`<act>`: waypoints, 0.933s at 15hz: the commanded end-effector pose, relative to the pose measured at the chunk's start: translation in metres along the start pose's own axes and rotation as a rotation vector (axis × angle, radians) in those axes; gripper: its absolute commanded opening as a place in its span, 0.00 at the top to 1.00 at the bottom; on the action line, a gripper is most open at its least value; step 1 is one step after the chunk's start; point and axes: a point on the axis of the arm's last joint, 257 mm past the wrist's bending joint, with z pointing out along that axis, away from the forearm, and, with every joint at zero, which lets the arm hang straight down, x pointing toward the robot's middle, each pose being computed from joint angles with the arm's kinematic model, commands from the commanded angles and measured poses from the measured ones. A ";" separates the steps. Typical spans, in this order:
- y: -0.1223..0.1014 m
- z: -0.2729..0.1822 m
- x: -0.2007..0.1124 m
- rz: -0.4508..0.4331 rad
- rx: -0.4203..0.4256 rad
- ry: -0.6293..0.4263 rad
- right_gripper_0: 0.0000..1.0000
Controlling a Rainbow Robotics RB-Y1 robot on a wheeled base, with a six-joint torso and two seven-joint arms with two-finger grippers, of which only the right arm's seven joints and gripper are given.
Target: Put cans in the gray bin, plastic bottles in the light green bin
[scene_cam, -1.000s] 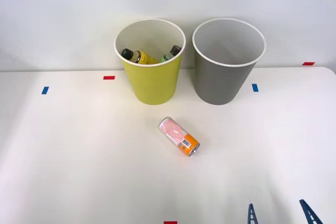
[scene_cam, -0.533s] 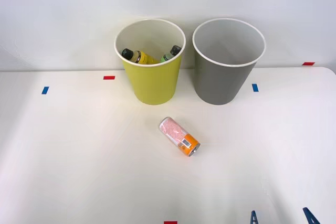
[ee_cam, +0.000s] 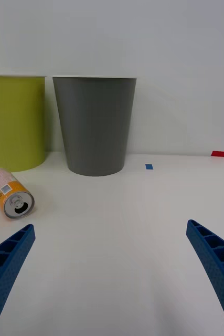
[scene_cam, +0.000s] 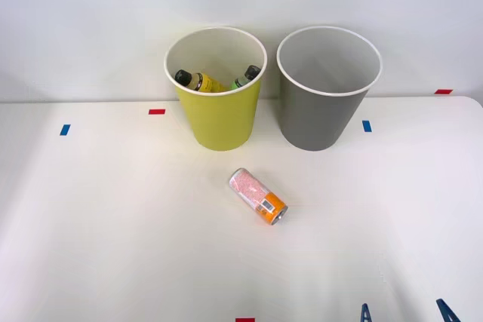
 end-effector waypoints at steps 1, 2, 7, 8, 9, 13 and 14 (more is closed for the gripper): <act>0.000 0.000 0.000 0.000 0.000 0.000 0.00; 0.000 0.000 0.000 0.000 0.000 0.000 0.00; 0.000 0.000 0.000 0.000 0.000 0.000 0.00; 0.000 0.000 0.000 0.000 0.000 0.000 0.00; 0.000 0.000 0.000 0.000 0.000 0.000 0.00; 0.000 0.000 0.000 0.000 0.000 0.000 0.00; 0.000 0.000 0.000 0.000 0.000 0.000 0.00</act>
